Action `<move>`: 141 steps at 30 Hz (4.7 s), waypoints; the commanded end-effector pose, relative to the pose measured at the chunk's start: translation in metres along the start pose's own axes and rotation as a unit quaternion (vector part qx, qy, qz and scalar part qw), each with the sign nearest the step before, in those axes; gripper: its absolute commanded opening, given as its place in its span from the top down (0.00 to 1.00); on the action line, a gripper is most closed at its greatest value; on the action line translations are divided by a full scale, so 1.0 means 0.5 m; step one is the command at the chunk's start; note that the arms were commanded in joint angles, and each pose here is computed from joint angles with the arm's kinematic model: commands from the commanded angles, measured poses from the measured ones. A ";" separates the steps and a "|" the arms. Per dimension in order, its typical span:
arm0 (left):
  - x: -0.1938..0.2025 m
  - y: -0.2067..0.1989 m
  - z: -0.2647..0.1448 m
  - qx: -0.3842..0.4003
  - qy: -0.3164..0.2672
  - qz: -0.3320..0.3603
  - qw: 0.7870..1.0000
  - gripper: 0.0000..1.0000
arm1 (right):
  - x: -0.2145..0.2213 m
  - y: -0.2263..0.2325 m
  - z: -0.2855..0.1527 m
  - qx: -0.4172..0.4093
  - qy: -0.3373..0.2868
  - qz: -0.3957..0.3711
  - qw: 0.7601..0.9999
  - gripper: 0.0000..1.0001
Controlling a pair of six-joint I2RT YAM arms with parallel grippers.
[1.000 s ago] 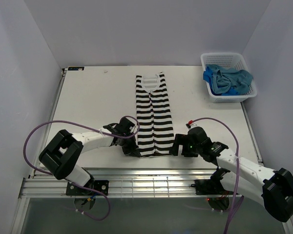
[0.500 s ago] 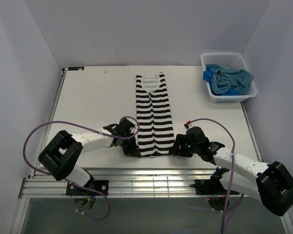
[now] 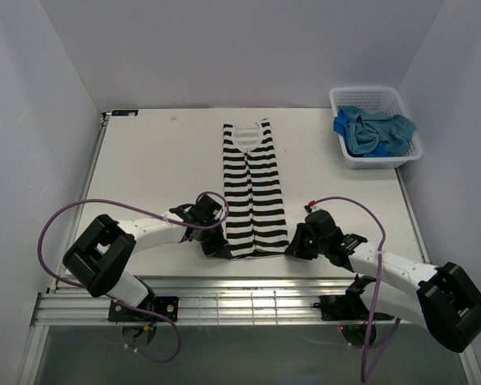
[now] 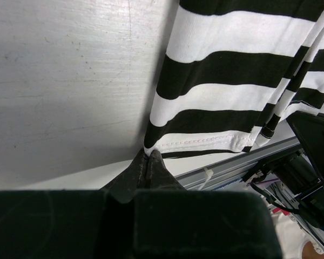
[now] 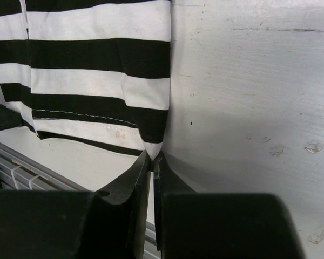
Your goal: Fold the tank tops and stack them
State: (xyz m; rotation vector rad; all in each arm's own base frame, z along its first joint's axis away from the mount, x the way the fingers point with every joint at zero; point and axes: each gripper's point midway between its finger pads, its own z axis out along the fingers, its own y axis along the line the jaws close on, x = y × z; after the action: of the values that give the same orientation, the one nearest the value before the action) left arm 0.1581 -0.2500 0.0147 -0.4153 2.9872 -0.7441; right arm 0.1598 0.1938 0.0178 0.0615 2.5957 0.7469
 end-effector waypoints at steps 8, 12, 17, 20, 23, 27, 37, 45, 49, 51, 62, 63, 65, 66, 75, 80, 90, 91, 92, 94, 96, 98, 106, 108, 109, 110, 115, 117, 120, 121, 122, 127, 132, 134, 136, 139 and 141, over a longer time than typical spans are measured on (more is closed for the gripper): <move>0.002 0.003 -0.027 -0.010 -0.017 -0.003 1.000 1.00 | -0.030 0.035 -0.038 -0.054 -0.049 -0.059 0.996 0.92; -0.018 -0.041 -0.061 0.005 -0.036 0.003 0.999 1.00 | -0.062 0.064 -0.059 -0.064 -0.068 -0.070 0.993 0.92; -0.044 -0.074 -0.081 0.001 -0.055 0.003 0.999 1.00 | -0.105 0.096 -0.076 -0.067 -0.090 -0.080 0.990 0.92; -0.067 -0.100 -0.091 -0.001 -0.063 0.005 0.998 1.00 | -0.137 0.116 -0.082 -0.065 -0.105 -0.091 0.988 0.92; -0.106 -0.123 -0.093 -0.007 -0.074 -0.001 0.997 1.00 | -0.177 0.128 -0.083 -0.048 -0.126 -0.100 0.986 0.92; -0.156 -0.143 -0.098 0.001 -0.083 -0.012 0.996 1.00 | -0.227 0.143 -0.084 -0.032 -0.147 -0.108 0.983 0.92; -0.287 -0.192 -0.130 0.034 -0.115 -0.009 0.993 1.00 | -0.347 0.166 -0.074 -0.019 -0.171 -0.115 0.978 0.92; -0.392 -0.234 -0.154 0.050 -0.152 0.006 0.987 1.00 | -0.443 0.192 -0.065 -0.042 -0.193 -0.134 0.971 0.92; -0.431 -0.249 -0.155 0.056 -0.158 0.011 0.986 1.00 | -0.484 0.196 -0.056 -0.050 -0.197 -0.135 0.970 0.92; -0.449 -0.258 -0.159 0.060 -0.163 0.016 0.985 1.00 | -0.504 0.198 -0.047 -0.052 -0.197 -0.136 0.970 0.92; -0.541 -0.255 -0.136 0.046 -0.177 0.009 0.983 1.00 | -0.580 0.202 0.010 -0.070 -0.188 -0.142 0.969 0.92; -0.555 -0.257 -0.142 0.048 -0.184 0.008 0.982 1.00 | -0.584 0.198 0.015 -0.069 -0.187 -0.140 0.970 0.92; -0.567 -0.257 -0.141 0.045 -0.191 0.010 0.981 1.00 | -0.600 0.198 0.026 -0.074 -0.184 -0.140 0.970 0.92; -0.576 -0.259 -0.135 0.044 -0.193 0.011 0.980 1.00 | -0.603 0.197 0.030 -0.076 -0.182 -0.139 0.970 0.92; -0.603 -0.243 -0.084 0.031 -0.179 0.006 0.983 1.00 | -0.630 0.176 0.077 -0.079 -0.166 -0.133 0.974 0.92; -0.620 -0.241 -0.071 0.026 -0.183 0.016 0.983 1.00 | -0.638 0.166 0.107 -0.082 -0.156 -0.128 0.976 0.92; -0.619 -0.220 -0.034 0.013 -0.167 0.018 0.986 1.00 | -0.622 0.134 0.154 -0.075 -0.130 -0.103 0.983 0.92; -0.619 -0.218 -0.034 0.013 -0.167 0.017 0.986 0.99 | -0.618 0.129 0.161 -0.074 -0.125 -0.100 0.984 0.92; -0.617 -0.218 -0.034 0.012 -0.166 0.015 0.986 0.98 | -0.617 0.129 0.163 -0.074 -0.124 -0.098 0.985 0.92; -0.614 -0.215 -0.034 0.010 -0.166 0.010 0.986 0.95 | -0.615 0.120 0.169 -0.071 -0.121 -0.093 0.986 0.92; -0.616 -0.215 -0.035 0.010 -0.168 0.010 0.986 0.86 | -0.617 0.115 0.172 -0.069 -0.121 -0.090 0.986 0.88; -0.620 -0.216 -0.037 0.009 -0.172 0.012 0.985 0.79 | -0.619 0.116 0.172 -0.072 -0.120 -0.090 0.986 0.83; -0.625 -0.241 -0.086 0.024 -0.194 0.017 0.981 0.20 | -0.628 0.152 0.140 -0.113 -0.120 -0.105 0.981 0.26; -0.618 -0.250 -0.109 0.032 -0.199 0.020 0.979 0.13 | -0.613 0.152 0.134 -0.118 -0.110 -0.106 0.981 0.16; -0.613 -0.252 -0.115 0.033 -0.199 0.021 0.979 0.03 | -0.609 0.163 0.119 -0.130 -0.110 -0.111 0.979 0.11; -0.609 -0.255 -0.122 0.037 -0.200 0.021 0.979 0.02 | -0.599 0.165 0.116 -0.134 -0.106 -0.111 0.979 0.10; -0.550 -0.272 -0.131 0.071 -0.174 0.036 0.982 0.02 | -0.529 0.164 0.083 -0.158 -0.081 -0.112 0.978 0.10; -0.515 -0.286 -0.122 0.086 -0.151 0.045 0.984 0.02 | -0.507 0.172 0.065 -0.170 -0.075 -0.116 0.976 0.10; -0.471 -0.298 -0.102 0.092 -0.127 0.058 0.986 0.02 | -0.470 0.170 0.059 -0.191 -0.067 -0.122 0.972 0.10; -0.455 -0.289 -0.088 0.089 -0.118 0.058 0.987 0.02 | -0.461 0.172 0.059 -0.199 -0.062 -0.123 0.970 0.10; -0.441 -0.291 -0.080 0.091 -0.111 0.058 0.988 0.02 | -0.448 0.167 0.064 -0.200 -0.054 -0.120 0.971 0.10; -0.397 -0.275 -0.036 0.092 -0.078 0.057 0.991 0.02 | -0.421 0.145 0.091 -0.193 -0.035 -0.114 0.974 0.10; -0.372 -0.208 0.005 0.049 -0.062 0.037 0.996 0.02 | -0.397 0.115 0.133 -0.181 -0.008 -0.105 0.978 0.10; -0.360 -0.187 0.014 0.037 -0.055 0.032 0.997 0.02 | -0.380 0.103 0.145 -0.176 0.003 -0.100 0.979 0.10; -0.340 -0.153 0.024 0.018 -0.047 0.024 0.998 0.02 | -0.357 0.088 0.151 -0.166 0.011 -0.095 0.981 0.10; -0.315 -0.116 0.035 -0.001 -0.036 0.013 0.999 0.02 | -0.320 0.072 0.155 -0.162 0.024 -0.090 0.982 0.10; -0.306 -0.104 0.037 -0.005 -0.033 0.009 0.999 0.02 | -0.298 0.067 0.156 -0.160 0.033 -0.088 0.983 0.10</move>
State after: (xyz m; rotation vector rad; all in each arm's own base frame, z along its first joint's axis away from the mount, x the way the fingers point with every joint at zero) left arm 0.3441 -0.2844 0.0402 -0.3556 2.8458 -0.8369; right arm 0.3433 0.2383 0.0489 -0.2643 2.4285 1.1137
